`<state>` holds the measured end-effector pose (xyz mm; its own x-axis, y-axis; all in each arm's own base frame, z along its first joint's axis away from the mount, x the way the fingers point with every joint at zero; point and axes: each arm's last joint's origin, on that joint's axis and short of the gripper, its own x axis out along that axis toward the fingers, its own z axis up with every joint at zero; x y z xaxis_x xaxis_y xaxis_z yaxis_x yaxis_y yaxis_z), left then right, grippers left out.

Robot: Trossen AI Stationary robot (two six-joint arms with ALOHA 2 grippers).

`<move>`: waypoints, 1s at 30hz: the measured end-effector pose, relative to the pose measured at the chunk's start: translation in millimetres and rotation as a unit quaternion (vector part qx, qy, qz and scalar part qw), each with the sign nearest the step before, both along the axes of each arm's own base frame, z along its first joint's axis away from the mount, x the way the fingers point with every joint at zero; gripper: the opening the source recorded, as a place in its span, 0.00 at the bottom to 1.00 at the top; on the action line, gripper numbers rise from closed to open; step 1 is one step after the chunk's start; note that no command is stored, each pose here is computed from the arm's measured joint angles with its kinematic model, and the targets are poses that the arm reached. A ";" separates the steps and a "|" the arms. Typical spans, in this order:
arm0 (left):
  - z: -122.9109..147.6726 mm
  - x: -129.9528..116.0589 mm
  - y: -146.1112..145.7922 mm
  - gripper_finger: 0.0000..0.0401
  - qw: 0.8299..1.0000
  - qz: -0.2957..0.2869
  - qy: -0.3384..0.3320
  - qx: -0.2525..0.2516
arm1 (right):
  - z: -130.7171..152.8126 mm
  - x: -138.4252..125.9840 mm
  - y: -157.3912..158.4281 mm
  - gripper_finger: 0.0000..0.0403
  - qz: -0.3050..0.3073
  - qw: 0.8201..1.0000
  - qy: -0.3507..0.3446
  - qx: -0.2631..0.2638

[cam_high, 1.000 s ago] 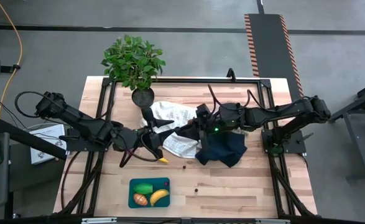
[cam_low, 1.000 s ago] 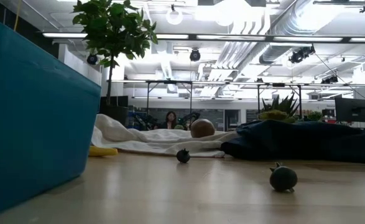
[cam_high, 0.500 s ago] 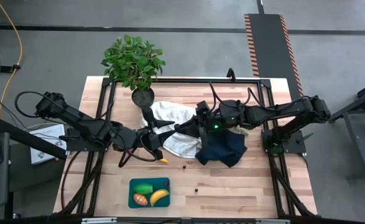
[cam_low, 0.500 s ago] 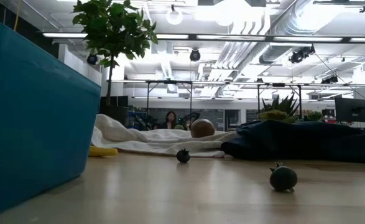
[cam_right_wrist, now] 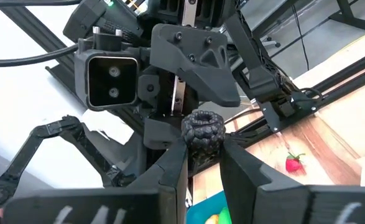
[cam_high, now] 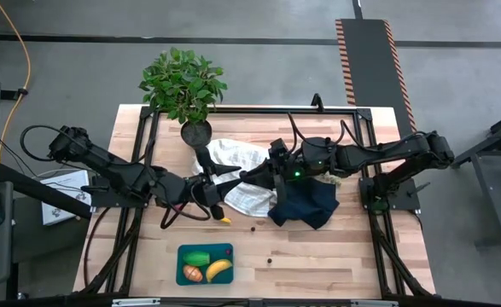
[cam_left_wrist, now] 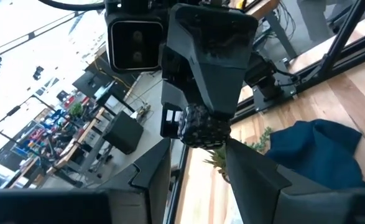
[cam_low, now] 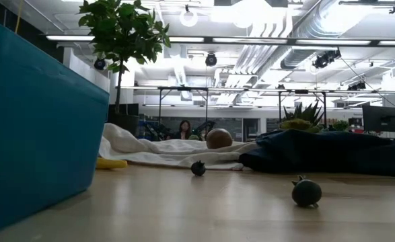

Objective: Pick and placing Produce into tupperware
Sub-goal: Put the blackberry into the bin

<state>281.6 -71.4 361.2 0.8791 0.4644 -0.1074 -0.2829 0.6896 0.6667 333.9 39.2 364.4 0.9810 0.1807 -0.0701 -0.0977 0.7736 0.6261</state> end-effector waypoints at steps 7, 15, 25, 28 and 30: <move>0.9 0.5 -0.7 0.35 1.000 -0.012 -0.005 -0.004 | -0.7 0.2 0.0 0.15 -0.001 1.000 0.003 0.001; 0.9 0.6 -0.9 0.35 1.000 -0.016 -0.004 -0.004 | -0.8 0.3 0.0 0.15 -0.001 1.000 0.003 0.001; -0.8 4.9 0.3 0.35 1.000 -0.019 -0.008 -0.006 | -1.1 0.3 0.1 0.15 -0.001 1.000 0.004 0.001; -1.9 9.4 3.9 0.35 1.000 -0.023 -0.012 -0.010 | -1.0 0.5 0.1 0.15 -0.001 1.000 0.003 0.000; -4.2 11.5 8.2 0.35 1.000 -0.016 -0.006 -0.008 | -1.9 0.6 0.1 0.15 -0.001 1.000 0.007 0.000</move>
<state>293.1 -63.2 357.1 0.8949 0.4339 -0.1043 -0.2677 0.7089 0.6526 334.5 39.3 362.5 0.9805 0.1780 -0.0830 -0.0873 0.7740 0.6272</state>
